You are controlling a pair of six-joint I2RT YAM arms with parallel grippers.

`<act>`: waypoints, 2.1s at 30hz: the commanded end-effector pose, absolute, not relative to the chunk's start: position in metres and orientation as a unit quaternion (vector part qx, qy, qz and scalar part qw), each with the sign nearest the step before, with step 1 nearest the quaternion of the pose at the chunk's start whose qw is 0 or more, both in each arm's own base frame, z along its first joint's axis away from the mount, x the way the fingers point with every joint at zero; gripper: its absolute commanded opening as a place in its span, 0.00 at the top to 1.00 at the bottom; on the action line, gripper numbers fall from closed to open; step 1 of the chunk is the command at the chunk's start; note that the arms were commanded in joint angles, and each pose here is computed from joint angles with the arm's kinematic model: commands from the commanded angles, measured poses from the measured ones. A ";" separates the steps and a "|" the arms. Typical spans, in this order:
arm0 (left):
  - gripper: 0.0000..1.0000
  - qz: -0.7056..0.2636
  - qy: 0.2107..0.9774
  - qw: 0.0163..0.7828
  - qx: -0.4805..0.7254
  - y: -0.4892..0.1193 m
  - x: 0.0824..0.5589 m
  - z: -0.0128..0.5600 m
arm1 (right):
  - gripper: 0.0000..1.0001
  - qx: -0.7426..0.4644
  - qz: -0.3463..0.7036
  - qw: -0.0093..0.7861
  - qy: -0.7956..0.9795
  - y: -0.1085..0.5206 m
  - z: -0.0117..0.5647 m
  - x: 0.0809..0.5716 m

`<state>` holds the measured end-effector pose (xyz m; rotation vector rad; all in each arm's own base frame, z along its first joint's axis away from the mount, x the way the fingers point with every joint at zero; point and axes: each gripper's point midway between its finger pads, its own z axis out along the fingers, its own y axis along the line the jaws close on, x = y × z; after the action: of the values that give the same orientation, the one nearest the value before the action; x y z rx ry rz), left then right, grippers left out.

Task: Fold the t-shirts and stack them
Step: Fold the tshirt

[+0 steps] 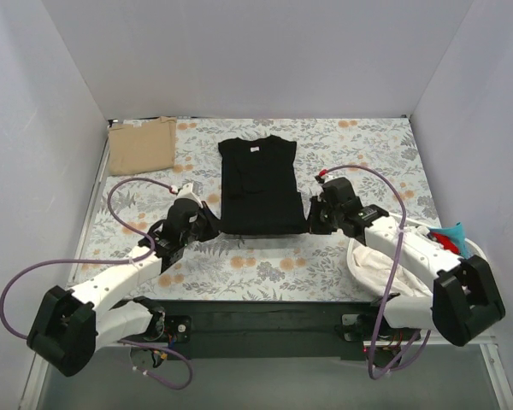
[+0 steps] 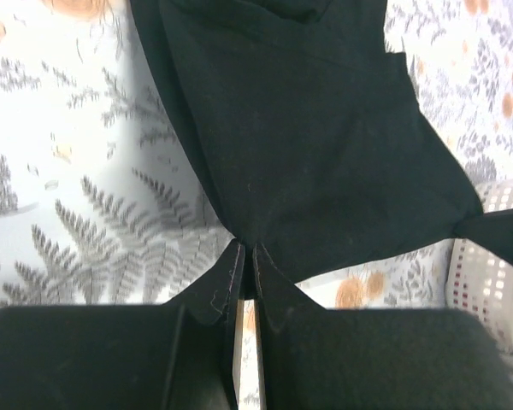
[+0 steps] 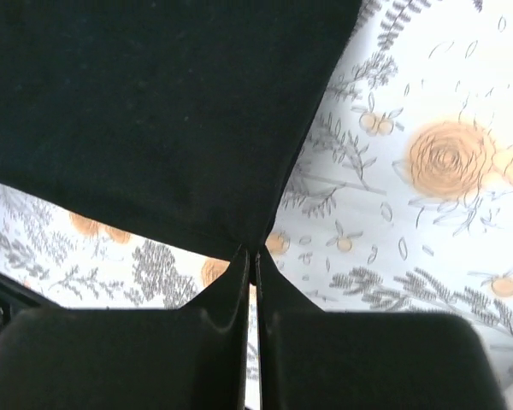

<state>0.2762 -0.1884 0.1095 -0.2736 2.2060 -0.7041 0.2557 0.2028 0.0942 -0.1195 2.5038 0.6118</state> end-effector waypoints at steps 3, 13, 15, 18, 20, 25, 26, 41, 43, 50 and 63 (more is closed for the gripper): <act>1.00 -0.282 0.880 0.370 -0.096 -0.181 0.243 0.105 | 0.99 -0.045 0.210 0.280 0.935 0.188 0.100 0.227; 1.00 -0.338 0.873 0.346 -0.057 -0.188 0.202 0.112 | 0.99 -0.051 0.210 0.284 0.934 0.181 0.108 0.188; 1.00 -0.354 0.869 0.342 -0.052 -0.192 0.196 0.117 | 0.99 -0.053 0.208 0.291 0.932 0.180 0.112 0.185; 1.00 -0.366 0.865 0.340 -0.050 -0.194 0.189 0.126 | 0.99 -0.053 0.206 0.294 0.932 0.181 0.118 0.178; 1.00 -0.377 0.859 0.342 -0.050 -0.197 0.186 0.137 | 0.99 -0.051 0.208 0.297 0.930 0.182 0.122 0.173; 1.00 -0.392 0.858 0.328 -0.047 -0.197 0.175 0.149 | 0.99 -0.049 0.218 0.317 0.922 0.184 0.142 0.166; 1.00 -0.393 0.858 0.327 -0.049 -0.197 0.174 0.149 | 0.99 -0.045 0.216 0.321 0.921 0.182 0.144 0.167; 1.00 -0.417 0.842 0.331 -0.082 -0.198 0.174 0.187 | 0.99 -0.036 0.202 0.387 0.899 0.171 0.201 0.180; 1.00 -0.425 0.836 0.336 -0.086 -0.201 0.178 0.196 | 0.99 -0.036 0.191 0.397 0.897 0.172 0.209 0.188; 1.00 -0.423 0.833 0.338 -0.110 -0.208 0.196 0.196 | 0.99 -0.032 0.139 0.433 0.890 0.174 0.230 0.221; 1.00 -0.400 0.832 0.365 -0.122 -0.224 0.240 0.191 | 0.99 -0.028 0.137 0.446 0.884 0.185 0.236 0.282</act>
<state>0.2211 -0.2211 0.1639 -0.3153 2.2399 -1.0380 0.2555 0.1752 0.1997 -0.0773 2.3088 0.2811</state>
